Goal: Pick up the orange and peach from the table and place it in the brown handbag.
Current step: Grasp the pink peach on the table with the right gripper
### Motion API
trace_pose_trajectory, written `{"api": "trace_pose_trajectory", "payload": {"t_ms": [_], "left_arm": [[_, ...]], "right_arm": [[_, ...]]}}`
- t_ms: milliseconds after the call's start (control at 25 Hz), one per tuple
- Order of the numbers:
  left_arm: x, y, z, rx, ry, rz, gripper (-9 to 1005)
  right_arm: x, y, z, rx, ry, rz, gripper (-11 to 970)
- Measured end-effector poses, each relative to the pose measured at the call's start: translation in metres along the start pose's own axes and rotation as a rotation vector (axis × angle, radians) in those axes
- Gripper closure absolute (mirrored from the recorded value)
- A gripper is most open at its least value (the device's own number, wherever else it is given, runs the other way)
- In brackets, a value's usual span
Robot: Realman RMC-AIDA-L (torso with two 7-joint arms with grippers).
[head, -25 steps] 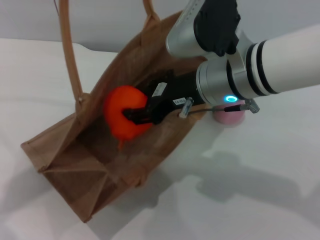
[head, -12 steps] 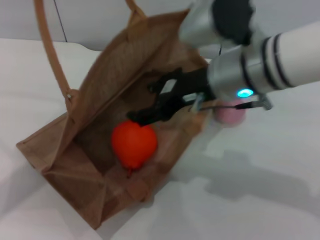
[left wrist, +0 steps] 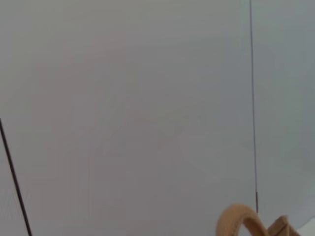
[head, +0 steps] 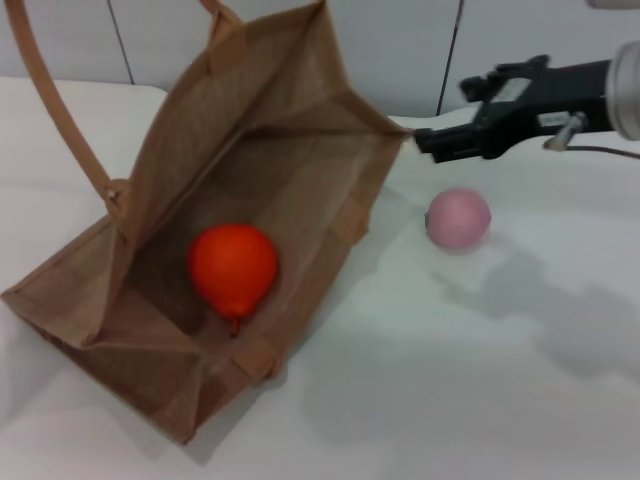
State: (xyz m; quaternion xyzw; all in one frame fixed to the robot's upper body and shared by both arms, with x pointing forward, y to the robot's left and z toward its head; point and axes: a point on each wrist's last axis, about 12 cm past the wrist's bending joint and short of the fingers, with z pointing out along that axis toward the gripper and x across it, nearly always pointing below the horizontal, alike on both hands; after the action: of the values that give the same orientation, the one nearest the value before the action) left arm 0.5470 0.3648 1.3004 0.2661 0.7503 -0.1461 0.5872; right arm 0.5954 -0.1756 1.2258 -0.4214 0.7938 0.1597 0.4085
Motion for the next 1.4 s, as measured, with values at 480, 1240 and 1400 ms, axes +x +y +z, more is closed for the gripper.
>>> {"api": "trace_pose_trajectory", "payload": {"t_ms": [480, 1240, 1400], "left_arm": [[-0.004, -0.003, -0.002, -0.005, -0.01, 0.006, 876], [-0.006, -0.006, 0.002, 0.016, -0.006, 0.01, 875], [-0.006, -0.006, 0.002, 0.017, -0.005, 0.009, 875]], "right_arm": [[0.032, -0.025, 0.061, 0.014, 0.182, 0.078, 100], [0.065, -0.04, 0.088, 0.055, 0.279, 0.157, 98], [0.071, -0.039, 0.09, 0.051, 0.293, 0.17, 98]]}}
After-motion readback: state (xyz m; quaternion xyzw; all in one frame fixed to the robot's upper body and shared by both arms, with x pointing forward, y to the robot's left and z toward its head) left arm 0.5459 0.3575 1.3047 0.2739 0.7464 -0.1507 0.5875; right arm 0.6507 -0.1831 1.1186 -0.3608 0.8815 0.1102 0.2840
